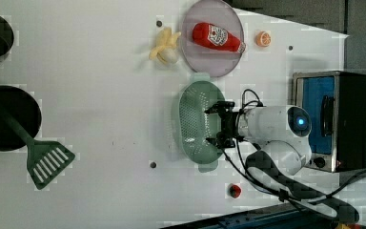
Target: Drag strainer left to right.
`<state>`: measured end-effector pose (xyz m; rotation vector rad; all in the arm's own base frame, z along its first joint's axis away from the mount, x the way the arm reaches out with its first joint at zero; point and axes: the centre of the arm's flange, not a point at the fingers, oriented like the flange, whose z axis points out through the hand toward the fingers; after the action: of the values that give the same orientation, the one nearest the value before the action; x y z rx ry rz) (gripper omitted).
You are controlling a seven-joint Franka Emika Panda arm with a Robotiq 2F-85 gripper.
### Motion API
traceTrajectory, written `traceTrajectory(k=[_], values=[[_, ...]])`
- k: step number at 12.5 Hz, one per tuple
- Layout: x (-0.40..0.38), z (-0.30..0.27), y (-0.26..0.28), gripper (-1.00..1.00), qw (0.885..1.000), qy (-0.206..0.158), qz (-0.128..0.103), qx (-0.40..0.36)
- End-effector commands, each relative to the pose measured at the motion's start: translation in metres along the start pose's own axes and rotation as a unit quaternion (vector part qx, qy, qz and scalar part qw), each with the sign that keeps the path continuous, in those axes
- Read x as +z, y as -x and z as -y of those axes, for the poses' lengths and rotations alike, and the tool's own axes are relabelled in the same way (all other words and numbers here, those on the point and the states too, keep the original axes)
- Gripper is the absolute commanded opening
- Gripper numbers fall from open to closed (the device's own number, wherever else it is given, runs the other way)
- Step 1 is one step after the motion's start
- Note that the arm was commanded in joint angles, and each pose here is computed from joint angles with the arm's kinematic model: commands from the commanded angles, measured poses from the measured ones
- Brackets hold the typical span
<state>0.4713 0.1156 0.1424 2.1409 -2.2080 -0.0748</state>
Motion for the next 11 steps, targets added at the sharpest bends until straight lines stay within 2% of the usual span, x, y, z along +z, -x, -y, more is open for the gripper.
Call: traceTrajectory(k=[1,7,11], values=[[-0.008,0.016,-0.057,1.00,0.999,-0.014,-0.016,-0.024],[-0.006,0.021,-0.135,1.00,0.999,-0.018,-0.038,-0.035],[-0.005,0.019,-0.177,1.00,0.999,-0.016,-0.050,-0.013]])
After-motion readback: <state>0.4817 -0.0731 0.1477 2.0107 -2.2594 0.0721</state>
